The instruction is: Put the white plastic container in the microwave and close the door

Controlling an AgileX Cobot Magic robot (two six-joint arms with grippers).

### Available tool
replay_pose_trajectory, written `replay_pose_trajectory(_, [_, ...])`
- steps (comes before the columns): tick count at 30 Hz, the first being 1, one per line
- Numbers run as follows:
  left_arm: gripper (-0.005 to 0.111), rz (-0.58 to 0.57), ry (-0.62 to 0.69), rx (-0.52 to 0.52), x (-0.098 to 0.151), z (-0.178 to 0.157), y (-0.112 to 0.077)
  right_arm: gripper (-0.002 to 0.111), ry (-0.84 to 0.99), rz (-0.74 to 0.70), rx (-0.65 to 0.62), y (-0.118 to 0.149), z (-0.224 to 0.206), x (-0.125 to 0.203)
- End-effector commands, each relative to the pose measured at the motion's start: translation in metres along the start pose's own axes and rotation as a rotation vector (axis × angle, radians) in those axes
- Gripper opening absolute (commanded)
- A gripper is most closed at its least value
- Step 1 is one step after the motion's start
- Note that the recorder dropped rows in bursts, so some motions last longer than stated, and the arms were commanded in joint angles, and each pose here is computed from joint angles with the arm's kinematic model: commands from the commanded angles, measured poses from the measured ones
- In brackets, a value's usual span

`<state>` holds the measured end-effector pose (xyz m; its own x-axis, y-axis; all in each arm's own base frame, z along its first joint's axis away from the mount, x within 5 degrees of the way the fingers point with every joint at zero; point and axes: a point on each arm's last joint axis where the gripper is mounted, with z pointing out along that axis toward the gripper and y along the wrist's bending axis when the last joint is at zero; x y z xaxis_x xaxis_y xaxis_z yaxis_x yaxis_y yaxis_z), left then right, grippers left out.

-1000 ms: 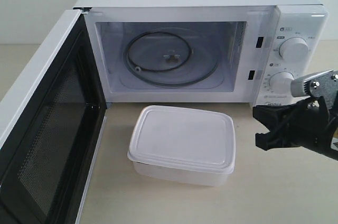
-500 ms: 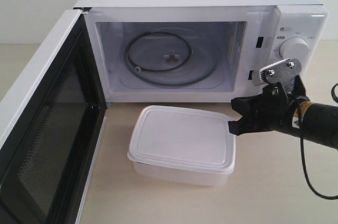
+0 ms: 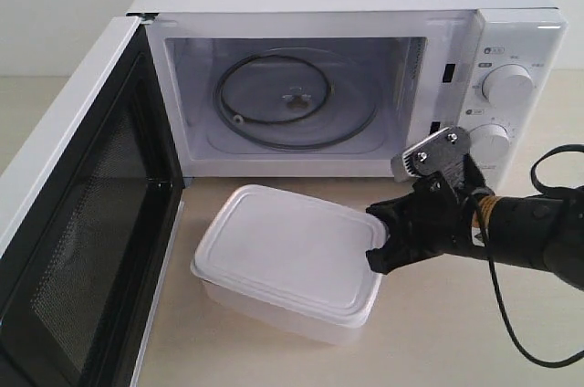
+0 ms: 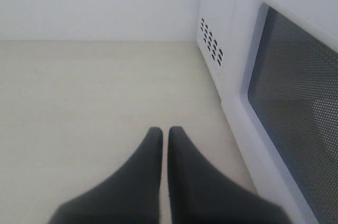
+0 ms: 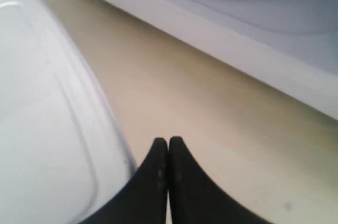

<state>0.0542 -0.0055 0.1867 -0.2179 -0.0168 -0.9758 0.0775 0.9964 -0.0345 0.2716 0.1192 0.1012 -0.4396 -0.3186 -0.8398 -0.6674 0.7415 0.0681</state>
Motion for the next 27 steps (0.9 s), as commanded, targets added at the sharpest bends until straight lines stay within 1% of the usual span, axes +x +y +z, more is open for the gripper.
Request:
replay_pose_trajectory(1, [0.004, 0.000, 0.001, -0.003, 0.001, 0.000, 0.000, 0.000, 0.068, -0.060, -0.084, 0.016, 0.003, 0.005])
replay_pose_trajectory(6, [0.004, 0.000, 0.001, -0.003, 0.001, 0.000, 0.000, 0.000, 0.094, -0.129, -0.156, 0.034, 0.004, 0.003])
replay_pose_trajectory(14, [0.004, 0.000, 0.001, -0.003, 0.001, 0.000, 0.000, 0.000, 0.049, -0.186, -0.235, 0.062, -0.002, -0.014])
replay_pose_trajectory(17, [0.004, 0.000, 0.001, -0.003, 0.001, 0.000, 0.000, 0.000, 0.062, -0.195, -0.282, 0.077, -0.002, -0.014])
replay_pose_trajectory(22, [0.004, 0.000, 0.001, -0.003, 0.001, 0.000, 0.000, 0.000, 0.089, -0.253, -0.352, 0.106, 0.000, -0.010])
replay_pose_trajectory(25, [0.004, 0.000, 0.001, -0.003, 0.001, 0.000, 0.000, 0.000, 0.096, -0.244, -0.351, 0.112, 0.001, -0.010])
replay_pose_trajectory(27, [0.004, 0.000, 0.001, -0.003, 0.001, 0.000, 0.000, 0.000, 0.123, -0.208, -0.300, 0.107, 0.002, -0.008])
